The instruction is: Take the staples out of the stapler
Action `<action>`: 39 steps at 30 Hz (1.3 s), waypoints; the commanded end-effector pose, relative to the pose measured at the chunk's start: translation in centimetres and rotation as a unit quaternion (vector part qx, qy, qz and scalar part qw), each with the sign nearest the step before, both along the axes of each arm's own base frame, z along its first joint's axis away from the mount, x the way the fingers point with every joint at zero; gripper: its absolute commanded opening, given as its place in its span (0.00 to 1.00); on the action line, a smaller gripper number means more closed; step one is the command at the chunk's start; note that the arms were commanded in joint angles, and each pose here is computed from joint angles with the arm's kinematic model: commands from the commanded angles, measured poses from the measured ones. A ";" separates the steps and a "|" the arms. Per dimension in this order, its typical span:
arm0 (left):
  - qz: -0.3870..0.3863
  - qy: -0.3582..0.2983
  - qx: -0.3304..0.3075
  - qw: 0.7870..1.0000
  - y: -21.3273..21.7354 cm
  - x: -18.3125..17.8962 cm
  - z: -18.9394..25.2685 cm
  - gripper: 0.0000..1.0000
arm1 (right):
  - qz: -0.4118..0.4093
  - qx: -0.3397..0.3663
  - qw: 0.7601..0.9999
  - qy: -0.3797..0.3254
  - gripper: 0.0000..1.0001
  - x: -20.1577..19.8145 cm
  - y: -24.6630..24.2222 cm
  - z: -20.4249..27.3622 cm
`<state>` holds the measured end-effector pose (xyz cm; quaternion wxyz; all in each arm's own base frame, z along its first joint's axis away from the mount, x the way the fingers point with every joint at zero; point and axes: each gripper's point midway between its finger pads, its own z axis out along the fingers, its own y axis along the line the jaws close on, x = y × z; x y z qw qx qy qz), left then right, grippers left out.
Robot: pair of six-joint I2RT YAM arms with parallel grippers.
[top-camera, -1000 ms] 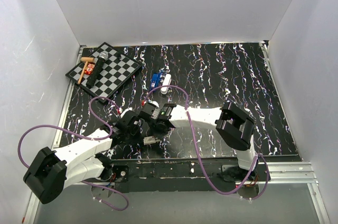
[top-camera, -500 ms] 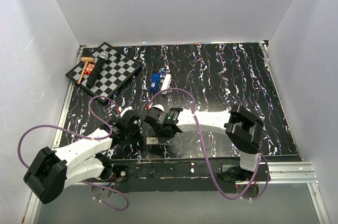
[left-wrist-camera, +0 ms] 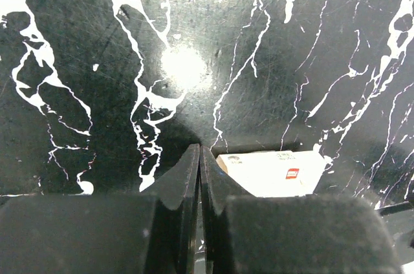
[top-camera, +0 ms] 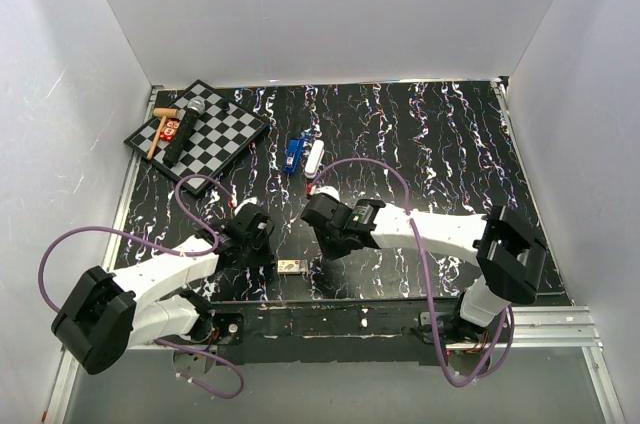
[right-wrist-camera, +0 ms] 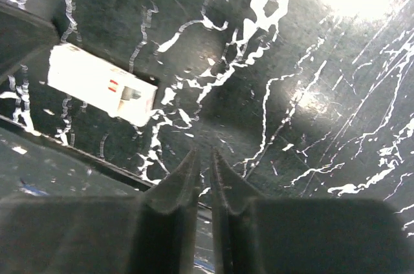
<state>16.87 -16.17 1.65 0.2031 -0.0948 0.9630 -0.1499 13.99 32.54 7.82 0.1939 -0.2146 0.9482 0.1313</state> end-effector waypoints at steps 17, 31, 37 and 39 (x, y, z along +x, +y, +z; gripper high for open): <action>-0.019 0.013 -0.036 0.999 -0.7 -1.2 0.2 0.00 | 0.010 0.033 0.995 0.092 0.01 -1.1 3.3 -3.1; -0.028 0.026 -0.010 0.999 -0.6 -1.0 -0.3 0.00 | -0.001 0.025 0.995 0.093 0.01 -0.5 4.2 -4.1; -0.040 0.041 -0.027 0.998 -1.4 -1.3 -0.5 0.00 | 0.002 0.026 0.995 0.097 0.01 -0.5 4.6 -4.3; -0.041 0.044 -0.029 0.998 -1.5 -1.4 -0.7 0.00 | 0.004 0.029 0.995 0.099 0.01 -0.6 4.9 -4.2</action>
